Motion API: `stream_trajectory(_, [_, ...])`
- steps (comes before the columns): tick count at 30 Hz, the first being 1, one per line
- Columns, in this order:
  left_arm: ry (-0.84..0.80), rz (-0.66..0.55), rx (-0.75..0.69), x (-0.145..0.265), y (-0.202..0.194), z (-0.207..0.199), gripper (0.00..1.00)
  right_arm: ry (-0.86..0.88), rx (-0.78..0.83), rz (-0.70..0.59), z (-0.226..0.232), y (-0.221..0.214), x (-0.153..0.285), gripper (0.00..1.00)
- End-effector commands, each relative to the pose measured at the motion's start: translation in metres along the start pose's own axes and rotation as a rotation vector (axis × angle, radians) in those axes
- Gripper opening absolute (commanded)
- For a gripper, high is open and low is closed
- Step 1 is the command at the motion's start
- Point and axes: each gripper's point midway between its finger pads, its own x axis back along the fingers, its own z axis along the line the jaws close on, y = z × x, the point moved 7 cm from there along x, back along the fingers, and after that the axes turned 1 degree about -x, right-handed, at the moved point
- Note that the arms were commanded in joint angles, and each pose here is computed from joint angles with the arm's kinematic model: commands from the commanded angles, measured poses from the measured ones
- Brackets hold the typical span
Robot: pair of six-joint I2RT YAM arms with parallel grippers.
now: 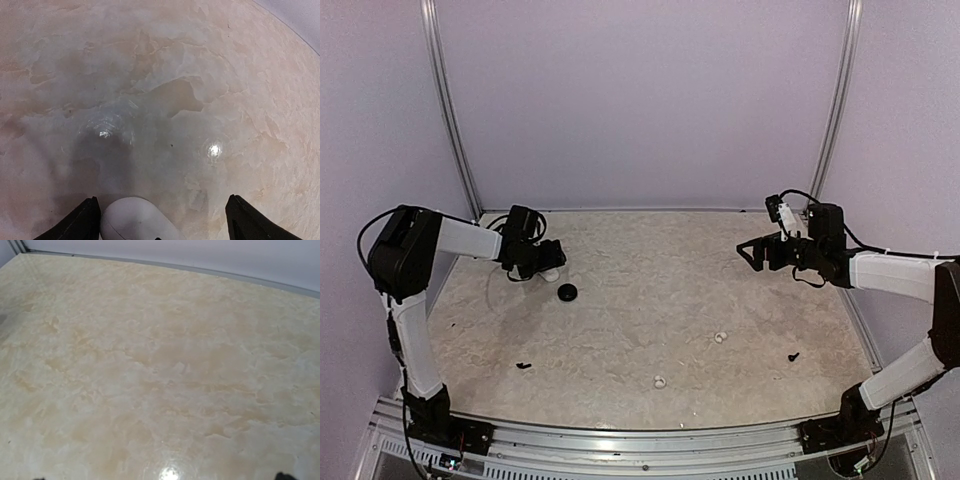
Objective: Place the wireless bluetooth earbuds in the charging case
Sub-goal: Pick up the charging case from the center of the board.
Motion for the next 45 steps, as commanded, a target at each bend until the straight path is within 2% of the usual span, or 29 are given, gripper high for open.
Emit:
stream_trajectory(1, [0.002,0.043,-0.081,-0.012,-0.003,-0.008,0.85,0.007,0.030,-0.035,0.006,0.014,0.005,1.00])
stream_trajectory(11, [0.237,0.057,-0.193,-0.001,-0.026,-0.004,0.72,0.015,0.027,-0.034,0.006,0.015,0.002,0.99])
stream_trajectory(17, [0.274,0.064,-0.185,0.000,-0.033,0.003,0.67,0.022,0.022,-0.033,0.007,0.015,0.002,1.00])
stream_trajectory(22, [0.305,0.053,-0.178,0.002,-0.030,0.010,0.66,0.014,0.024,-0.034,0.007,0.015,0.004,1.00])
stream_trajectory(29, [0.271,0.033,-0.159,0.008,-0.021,0.017,0.55,0.025,0.021,-0.036,0.007,0.014,0.003,1.00])
stream_trajectory(37, [0.212,0.024,-0.188,0.005,-0.017,0.008,0.37,0.050,0.007,-0.036,0.009,0.014,0.002,0.99])
stream_trajectory(41, [0.172,-0.025,-0.237,0.012,-0.013,-0.009,0.35,0.081,-0.020,-0.040,0.012,0.012,0.002,0.99])
stream_trajectory(45, [0.128,-0.152,-0.358,0.038,-0.009,-0.047,0.34,0.148,-0.073,-0.043,0.018,0.011,0.000,0.99])
